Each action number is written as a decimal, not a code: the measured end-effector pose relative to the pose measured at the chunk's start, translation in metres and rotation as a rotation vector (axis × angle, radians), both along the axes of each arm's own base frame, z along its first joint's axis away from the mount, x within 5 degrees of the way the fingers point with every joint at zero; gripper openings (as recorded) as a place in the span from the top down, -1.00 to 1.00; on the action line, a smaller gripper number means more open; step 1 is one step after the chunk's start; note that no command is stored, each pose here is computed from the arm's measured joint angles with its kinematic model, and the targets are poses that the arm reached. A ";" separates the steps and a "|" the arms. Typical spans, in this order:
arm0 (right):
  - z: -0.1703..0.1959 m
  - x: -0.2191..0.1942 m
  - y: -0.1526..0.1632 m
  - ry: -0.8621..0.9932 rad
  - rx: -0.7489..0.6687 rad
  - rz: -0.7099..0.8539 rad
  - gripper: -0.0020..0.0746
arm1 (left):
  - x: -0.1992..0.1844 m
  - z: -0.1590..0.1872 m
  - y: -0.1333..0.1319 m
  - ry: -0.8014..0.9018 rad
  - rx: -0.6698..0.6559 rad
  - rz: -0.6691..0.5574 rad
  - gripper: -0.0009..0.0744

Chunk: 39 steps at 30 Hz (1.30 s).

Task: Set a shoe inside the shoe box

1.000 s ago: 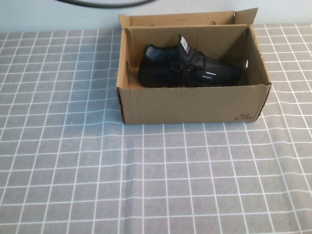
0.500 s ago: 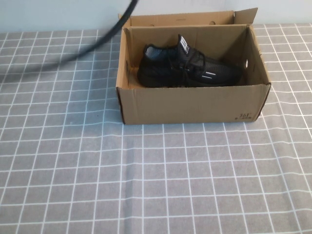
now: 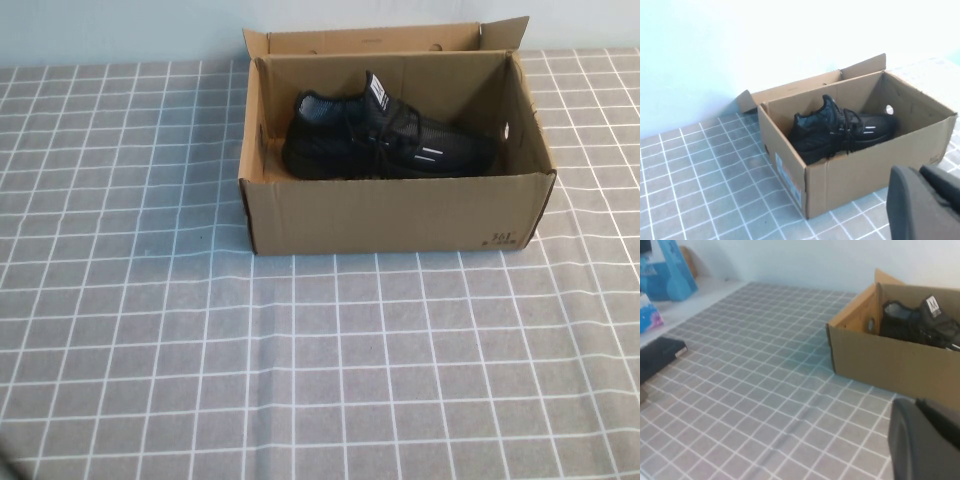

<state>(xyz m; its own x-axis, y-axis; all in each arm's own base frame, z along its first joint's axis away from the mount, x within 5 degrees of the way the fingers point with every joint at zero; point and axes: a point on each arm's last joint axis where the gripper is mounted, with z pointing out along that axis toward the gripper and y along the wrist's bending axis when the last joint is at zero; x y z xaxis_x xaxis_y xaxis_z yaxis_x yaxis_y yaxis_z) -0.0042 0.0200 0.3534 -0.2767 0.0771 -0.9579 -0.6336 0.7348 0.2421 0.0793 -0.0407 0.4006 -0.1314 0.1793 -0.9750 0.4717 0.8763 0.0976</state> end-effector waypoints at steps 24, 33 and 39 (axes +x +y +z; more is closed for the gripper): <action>-0.090 0.055 0.016 -0.078 0.137 -0.166 0.99 | -0.009 -0.211 0.011 -0.027 -0.016 0.069 0.97; -0.138 0.062 0.018 0.060 0.183 -0.206 0.99 | -0.009 -0.211 0.011 -0.025 -0.015 0.069 0.97; -0.138 0.065 0.015 0.039 0.279 -0.249 0.99 | -0.010 -0.213 0.011 -0.009 -0.008 0.067 0.97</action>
<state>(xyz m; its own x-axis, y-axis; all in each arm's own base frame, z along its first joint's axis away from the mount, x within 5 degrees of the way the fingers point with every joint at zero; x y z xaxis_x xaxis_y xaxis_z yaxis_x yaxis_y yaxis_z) 0.0608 0.0347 0.2157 -0.2526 0.4034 -0.8795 -0.4298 0.7675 0.4756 0.0696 -0.0301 0.1877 -0.1344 0.1629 -0.9774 0.4115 0.9065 0.0945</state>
